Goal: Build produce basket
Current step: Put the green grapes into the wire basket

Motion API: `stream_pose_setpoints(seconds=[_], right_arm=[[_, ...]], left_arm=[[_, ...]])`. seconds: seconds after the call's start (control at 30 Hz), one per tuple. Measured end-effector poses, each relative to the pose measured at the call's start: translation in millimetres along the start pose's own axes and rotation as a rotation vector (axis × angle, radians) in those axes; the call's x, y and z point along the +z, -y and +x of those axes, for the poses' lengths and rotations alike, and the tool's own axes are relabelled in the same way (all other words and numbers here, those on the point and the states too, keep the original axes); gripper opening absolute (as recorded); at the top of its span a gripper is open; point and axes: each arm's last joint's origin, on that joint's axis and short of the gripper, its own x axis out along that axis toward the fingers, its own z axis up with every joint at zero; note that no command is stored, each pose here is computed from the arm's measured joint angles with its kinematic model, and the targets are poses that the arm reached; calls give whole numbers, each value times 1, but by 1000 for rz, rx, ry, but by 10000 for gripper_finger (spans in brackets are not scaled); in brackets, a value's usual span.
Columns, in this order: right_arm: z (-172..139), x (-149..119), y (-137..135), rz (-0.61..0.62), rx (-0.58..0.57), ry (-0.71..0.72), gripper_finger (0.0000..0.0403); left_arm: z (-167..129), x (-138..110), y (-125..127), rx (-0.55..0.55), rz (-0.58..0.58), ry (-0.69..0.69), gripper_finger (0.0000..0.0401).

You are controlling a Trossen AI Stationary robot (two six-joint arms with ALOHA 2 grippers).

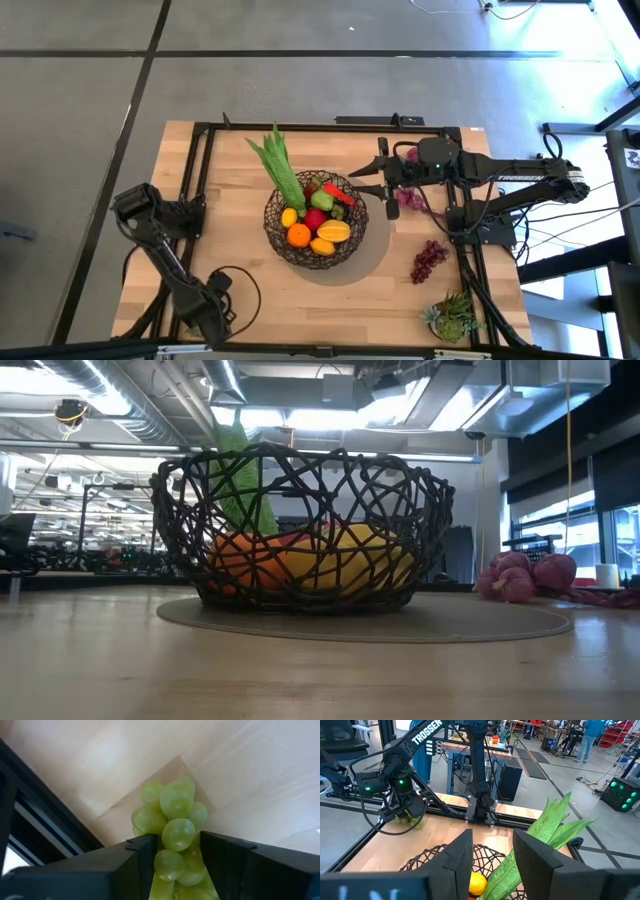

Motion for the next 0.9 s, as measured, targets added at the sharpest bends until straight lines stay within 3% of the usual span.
stream_pose_setpoints(seconds=[0.33,0.6,0.9], right_arm=[[0,0,0,0,0,0,136],[0,0,0,0,0,0,136],[0,0,0,-1,0,0,136]], left_arm=[[-2,16,1,38,69,7,14],[-23,31,-3,-38,59,52,3],[-61,47,-27,-109,22,113,1]])
